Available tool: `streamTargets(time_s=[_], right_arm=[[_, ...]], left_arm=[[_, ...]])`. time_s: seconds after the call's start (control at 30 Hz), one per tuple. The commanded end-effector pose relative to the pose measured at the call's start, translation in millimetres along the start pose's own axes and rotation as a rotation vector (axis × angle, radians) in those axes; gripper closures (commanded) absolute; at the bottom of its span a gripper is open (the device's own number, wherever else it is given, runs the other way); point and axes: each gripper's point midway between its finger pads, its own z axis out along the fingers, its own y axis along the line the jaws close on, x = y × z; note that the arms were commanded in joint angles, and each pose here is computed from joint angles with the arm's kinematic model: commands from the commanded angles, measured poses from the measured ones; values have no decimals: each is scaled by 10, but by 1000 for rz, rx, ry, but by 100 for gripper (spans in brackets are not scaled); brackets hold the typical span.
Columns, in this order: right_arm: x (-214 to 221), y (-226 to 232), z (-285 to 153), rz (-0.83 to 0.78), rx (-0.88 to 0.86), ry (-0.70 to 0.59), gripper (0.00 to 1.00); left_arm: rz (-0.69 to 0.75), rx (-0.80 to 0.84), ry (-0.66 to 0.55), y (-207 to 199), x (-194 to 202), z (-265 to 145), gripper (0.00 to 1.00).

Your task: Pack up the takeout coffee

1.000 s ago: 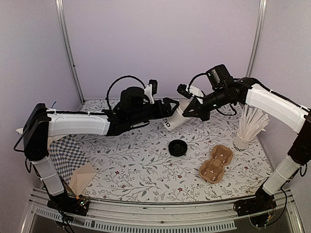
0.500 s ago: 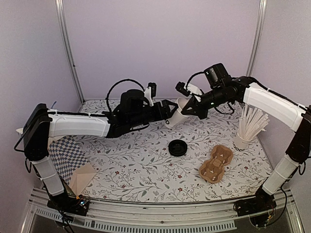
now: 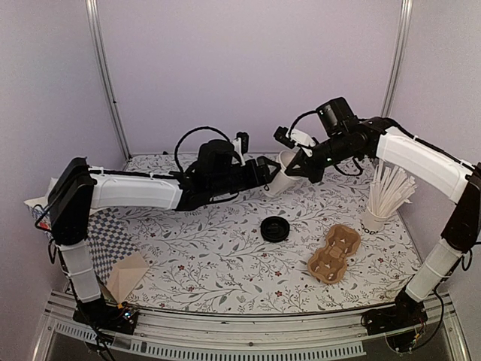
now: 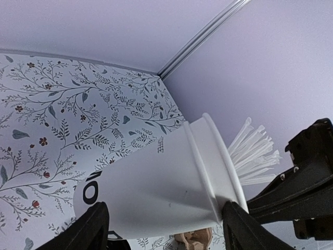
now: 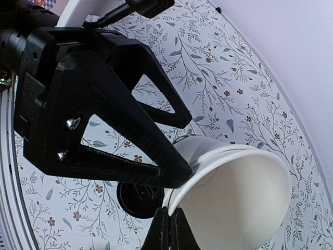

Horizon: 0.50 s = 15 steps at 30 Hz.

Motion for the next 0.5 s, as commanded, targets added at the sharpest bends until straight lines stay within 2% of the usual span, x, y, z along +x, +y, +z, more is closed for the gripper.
streamTargets(time_s=[0.0,0.1,0.27,0.47], right_arm=[[-287,-187,-102,-82,105,-55,100],[-151,-375,-32,-106,174,11,100],[-46,-462,75,-49,141,63,100],[-147,-510,-106,-50,195,37,100]], left_arm=[[-30,-126,53,469,185,180,25],[-39,-129,66,571,122,416,26],[-12,-198,132,742,208,775,28],[-23,-221,127,868,242,840,28]])
